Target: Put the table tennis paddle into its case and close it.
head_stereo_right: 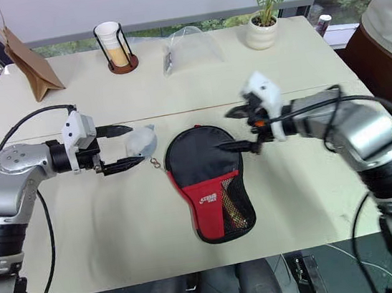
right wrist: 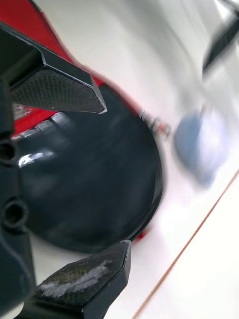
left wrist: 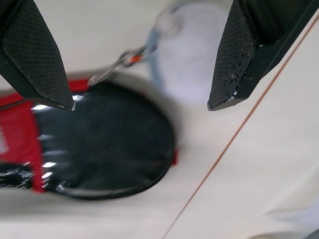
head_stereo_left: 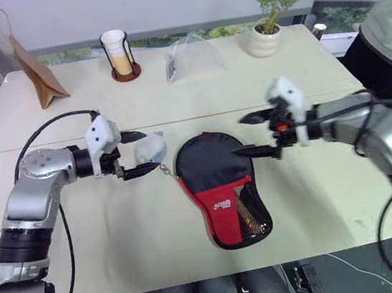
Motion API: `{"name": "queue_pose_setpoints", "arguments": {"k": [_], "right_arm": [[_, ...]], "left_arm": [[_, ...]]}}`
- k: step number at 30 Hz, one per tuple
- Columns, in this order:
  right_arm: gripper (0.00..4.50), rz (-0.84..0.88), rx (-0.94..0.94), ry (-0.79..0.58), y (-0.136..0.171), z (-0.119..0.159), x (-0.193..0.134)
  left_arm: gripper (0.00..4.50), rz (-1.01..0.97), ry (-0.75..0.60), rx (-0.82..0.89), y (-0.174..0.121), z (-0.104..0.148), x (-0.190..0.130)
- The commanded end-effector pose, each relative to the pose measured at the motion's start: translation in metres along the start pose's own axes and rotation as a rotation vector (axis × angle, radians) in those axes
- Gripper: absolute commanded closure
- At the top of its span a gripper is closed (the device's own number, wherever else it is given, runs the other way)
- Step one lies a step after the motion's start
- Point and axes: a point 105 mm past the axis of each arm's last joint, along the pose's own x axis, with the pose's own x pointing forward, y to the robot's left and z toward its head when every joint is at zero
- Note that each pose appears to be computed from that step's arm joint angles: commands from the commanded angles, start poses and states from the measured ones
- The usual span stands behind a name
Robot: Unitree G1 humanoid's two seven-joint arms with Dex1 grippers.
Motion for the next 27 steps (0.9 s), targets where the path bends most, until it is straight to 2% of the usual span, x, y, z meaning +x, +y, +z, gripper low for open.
{"name": "queue_pose_setpoints", "arguments": {"k": [1,4,7,13,19,24,27], "right_arm": [[0.03,0.021,-0.085,0.008,0.004,-0.014,0.025],[0.03,0.035,-0.131,0.019,0.009,-0.031,0.044],[0.03,0.022,-0.085,0.032,0.008,-0.048,0.056],[0.03,0.048,-0.02,0.186,0.009,-0.091,0.063],[0.03,0.057,0.0,0.206,0.009,-0.093,0.063],[0.03,0.041,0.006,0.222,0.005,-0.095,0.06],[0.0,0.033,0.017,0.227,0.005,-0.096,0.058]], "left_arm": [[0.09,0.025,0.016,0.054,0.005,0.003,-0.003],[0.09,0.032,0.022,0.051,0.005,0.0,-0.002],[0.09,0.051,0.024,0.053,0.008,-0.001,0.001],[0.09,0.08,0.054,0.077,0.018,-0.009,0.011],[0.09,0.09,0.123,0.102,0.025,-0.031,0.027],[0.09,0.085,0.123,0.062,0.028,-0.042,0.045],[0.92,0.088,0.111,0.034,0.03,-0.043,0.053]]}}
